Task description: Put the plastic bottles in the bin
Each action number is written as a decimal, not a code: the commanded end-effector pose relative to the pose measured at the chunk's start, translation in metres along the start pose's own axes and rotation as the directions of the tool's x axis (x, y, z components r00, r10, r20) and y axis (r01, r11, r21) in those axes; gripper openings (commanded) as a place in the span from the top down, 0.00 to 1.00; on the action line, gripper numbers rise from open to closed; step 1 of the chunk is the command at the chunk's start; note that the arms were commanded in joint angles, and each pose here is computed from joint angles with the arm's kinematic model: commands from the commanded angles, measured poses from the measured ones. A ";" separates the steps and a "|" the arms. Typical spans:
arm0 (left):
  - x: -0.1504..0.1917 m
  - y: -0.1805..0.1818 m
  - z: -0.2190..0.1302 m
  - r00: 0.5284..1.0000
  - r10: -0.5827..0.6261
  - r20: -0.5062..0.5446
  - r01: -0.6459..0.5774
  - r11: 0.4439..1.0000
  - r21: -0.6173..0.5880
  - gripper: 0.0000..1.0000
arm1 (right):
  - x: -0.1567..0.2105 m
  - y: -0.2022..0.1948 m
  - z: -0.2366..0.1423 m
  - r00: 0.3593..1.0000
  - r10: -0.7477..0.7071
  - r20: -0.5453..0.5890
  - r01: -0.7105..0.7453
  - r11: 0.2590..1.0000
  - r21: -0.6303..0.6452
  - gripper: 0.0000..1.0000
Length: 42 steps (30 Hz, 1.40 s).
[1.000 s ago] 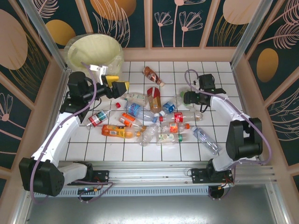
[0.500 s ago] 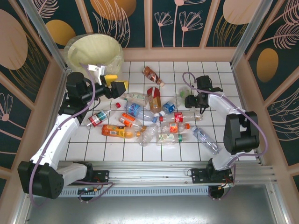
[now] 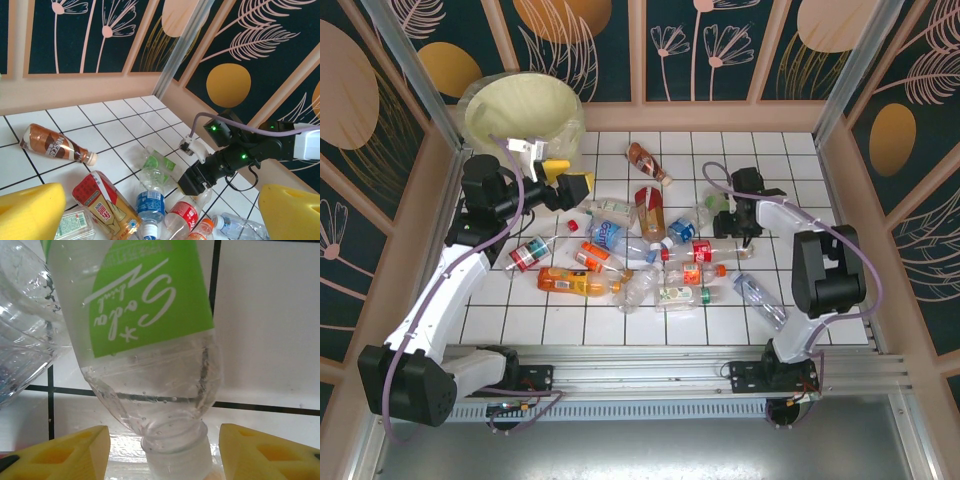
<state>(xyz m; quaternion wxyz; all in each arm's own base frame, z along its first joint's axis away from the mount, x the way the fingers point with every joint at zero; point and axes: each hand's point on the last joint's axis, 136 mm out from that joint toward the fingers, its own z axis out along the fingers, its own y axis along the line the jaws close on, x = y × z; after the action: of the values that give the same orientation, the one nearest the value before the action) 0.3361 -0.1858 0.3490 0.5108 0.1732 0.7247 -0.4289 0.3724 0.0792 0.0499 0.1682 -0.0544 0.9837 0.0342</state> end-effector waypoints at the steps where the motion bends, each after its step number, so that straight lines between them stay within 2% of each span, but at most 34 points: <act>1: -0.001 -0.004 -0.003 1.000 0.031 0.003 -0.031 1.000 0.001 0.02 | 0.005 -0.001 0.011 1.000 -0.010 -0.026 0.011 1.000 0.028 0.40; 15: -0.003 -0.013 -0.007 0.998 0.058 0.007 -0.058 0.998 0.024 0.01 | 0.007 0.001 0.021 0.999 -0.033 -0.030 0.034 0.997 0.064 0.53; 18: -0.003 -0.014 -0.008 0.998 0.065 0.008 -0.065 0.998 0.024 0.01 | 0.008 0.001 0.021 0.999 -0.036 -0.032 0.038 0.997 0.073 0.58; 25: -0.005 -0.010 -0.006 0.999 0.046 0.018 -0.046 0.999 0.016 0.01 | 0.003 0.004 0.016 1.000 -0.030 0.002 0.030 0.998 0.063 0.61; 35: 0.000 0.001 -0.003 0.998 -0.060 0.032 0.061 0.998 -0.015 0.02 | -0.027 0.008 -0.028 0.979 0.009 0.201 -0.018 0.999 0.042 0.63; 42: 0.016 0.008 0.005 0.989 -0.140 0.050 0.140 0.990 -0.002 0.02 | -0.038 0.035 -0.080 0.932 0.008 0.362 0.018 0.997 -0.069 0.63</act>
<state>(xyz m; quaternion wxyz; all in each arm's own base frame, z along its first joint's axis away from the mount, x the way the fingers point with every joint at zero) 0.3361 -0.1838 0.3211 0.4863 0.1207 0.7398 -0.4491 0.3780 0.0956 0.1119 0.3017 -0.0507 0.9511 0.0419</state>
